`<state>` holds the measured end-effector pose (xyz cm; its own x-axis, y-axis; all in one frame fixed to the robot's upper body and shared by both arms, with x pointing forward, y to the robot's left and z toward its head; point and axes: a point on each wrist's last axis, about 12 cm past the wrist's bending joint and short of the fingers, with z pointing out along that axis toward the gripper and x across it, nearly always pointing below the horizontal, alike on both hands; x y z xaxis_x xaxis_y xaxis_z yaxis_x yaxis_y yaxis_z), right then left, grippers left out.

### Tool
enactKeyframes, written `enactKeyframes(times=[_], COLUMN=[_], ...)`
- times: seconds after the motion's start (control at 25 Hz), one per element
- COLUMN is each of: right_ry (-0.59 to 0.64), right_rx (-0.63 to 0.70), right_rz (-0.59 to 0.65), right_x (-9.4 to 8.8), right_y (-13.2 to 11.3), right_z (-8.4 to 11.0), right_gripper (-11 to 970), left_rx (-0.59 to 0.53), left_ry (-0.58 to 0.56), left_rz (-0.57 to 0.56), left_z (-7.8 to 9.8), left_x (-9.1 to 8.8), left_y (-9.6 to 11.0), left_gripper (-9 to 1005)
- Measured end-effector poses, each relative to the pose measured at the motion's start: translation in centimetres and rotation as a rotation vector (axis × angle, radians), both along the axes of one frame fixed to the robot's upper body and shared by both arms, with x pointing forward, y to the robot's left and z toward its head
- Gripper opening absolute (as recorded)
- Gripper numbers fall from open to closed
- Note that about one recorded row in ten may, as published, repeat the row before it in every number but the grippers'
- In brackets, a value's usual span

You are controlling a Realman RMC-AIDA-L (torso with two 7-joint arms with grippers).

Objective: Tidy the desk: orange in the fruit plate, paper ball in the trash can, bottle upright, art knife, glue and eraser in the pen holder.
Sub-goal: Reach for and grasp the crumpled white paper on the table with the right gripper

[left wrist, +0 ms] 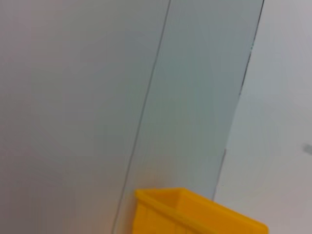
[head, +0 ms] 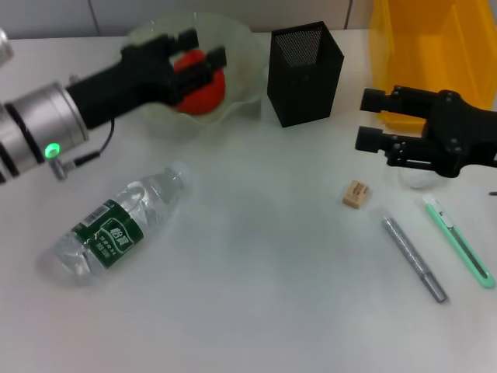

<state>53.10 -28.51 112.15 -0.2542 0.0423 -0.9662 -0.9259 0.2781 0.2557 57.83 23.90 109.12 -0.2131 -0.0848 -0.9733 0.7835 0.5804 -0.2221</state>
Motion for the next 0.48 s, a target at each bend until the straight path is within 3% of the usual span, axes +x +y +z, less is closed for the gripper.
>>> enactKeyframes(times=[0.28, 0.48], right_ry=[0.122, 0.321], right_rx=[0.001, -0.098], right_rz=[-0.128, -0.225], right_x=[0.6, 2.3], right_y=[-2.8, -3.3], right_z=[0.6, 1.7], right_gripper=[726, 727], left_rx=[-0.026, -0.037], left_ry=[-0.01, -0.019], left_rz=[-0.057, -0.075], left_z=[-2.2, -2.2], left_x=[-2.7, -2.8], left_y=[-0.4, -0.8], left_gripper=[624, 624])
